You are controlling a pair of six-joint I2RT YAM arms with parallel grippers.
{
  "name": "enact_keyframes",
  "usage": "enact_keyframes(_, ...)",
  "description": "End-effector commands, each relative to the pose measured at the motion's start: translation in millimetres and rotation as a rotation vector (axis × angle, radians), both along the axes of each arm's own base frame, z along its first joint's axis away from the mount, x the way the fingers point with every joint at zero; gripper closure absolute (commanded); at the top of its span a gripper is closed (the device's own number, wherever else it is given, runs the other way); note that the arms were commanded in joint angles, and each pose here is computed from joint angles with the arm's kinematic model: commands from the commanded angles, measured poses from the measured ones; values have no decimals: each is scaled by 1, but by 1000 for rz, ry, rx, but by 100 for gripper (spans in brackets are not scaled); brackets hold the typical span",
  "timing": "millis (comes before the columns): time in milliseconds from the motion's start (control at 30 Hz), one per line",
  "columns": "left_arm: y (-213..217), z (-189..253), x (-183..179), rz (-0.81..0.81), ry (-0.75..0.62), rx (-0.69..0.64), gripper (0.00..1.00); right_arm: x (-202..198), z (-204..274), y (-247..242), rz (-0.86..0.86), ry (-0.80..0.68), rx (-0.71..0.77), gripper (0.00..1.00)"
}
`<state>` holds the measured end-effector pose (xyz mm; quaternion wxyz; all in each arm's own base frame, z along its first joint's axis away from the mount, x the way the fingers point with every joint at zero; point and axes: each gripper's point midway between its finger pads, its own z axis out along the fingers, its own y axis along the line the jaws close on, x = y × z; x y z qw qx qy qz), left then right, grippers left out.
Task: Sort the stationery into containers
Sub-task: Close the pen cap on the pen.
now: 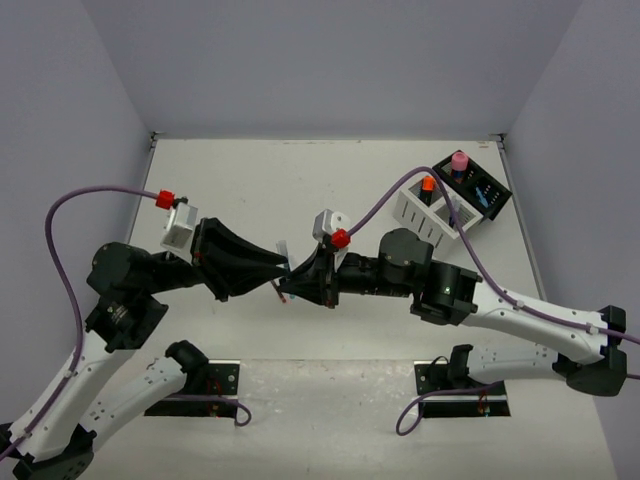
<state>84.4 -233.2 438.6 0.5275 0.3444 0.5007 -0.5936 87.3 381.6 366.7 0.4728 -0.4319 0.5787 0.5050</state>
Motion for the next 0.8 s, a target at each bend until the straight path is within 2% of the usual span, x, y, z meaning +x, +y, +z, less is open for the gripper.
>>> enact_keyframes(0, 10, 26, 6, 98, -32, -4, 61, -5, 25, -12, -5, -18, 113, 100)
enact_keyframes(33, 12, 30, 8, 118, -32, -11, 56, -5, 24, -13, -6, -16, 112, 100)
enact_keyframes(233, 22, 40, 21, 227, -9, -36, 49, -2, 8, -16, -33, 0, 91, 100)
enact_keyframes(300, 30, 42, 31, 310, 19, -49, 45, 0, 4, -18, -49, 4, 87, 100)
enact_keyframes(400, 55, 46, 56, 515, 80, -111, 38, 8, -1, -22, -99, 7, 82, 100)
enact_keyframes(433, 58, 45, 57, 533, 83, -117, 37, 8, -4, -22, -102, 9, 78, 100)
enact_keyframes(500, 51, 43, 52, 481, 65, -115, 37, 8, -3, -24, -102, 7, 83, 100)
enact_keyframes(633, 22, 46, 16, 199, -67, -138, 39, -3, -3, -19, -30, 10, 63, 100)
enact_keyframes(767, 5, 38, 2, 36, -95, -133, 43, -9, -13, -11, 25, 17, -6, 100)
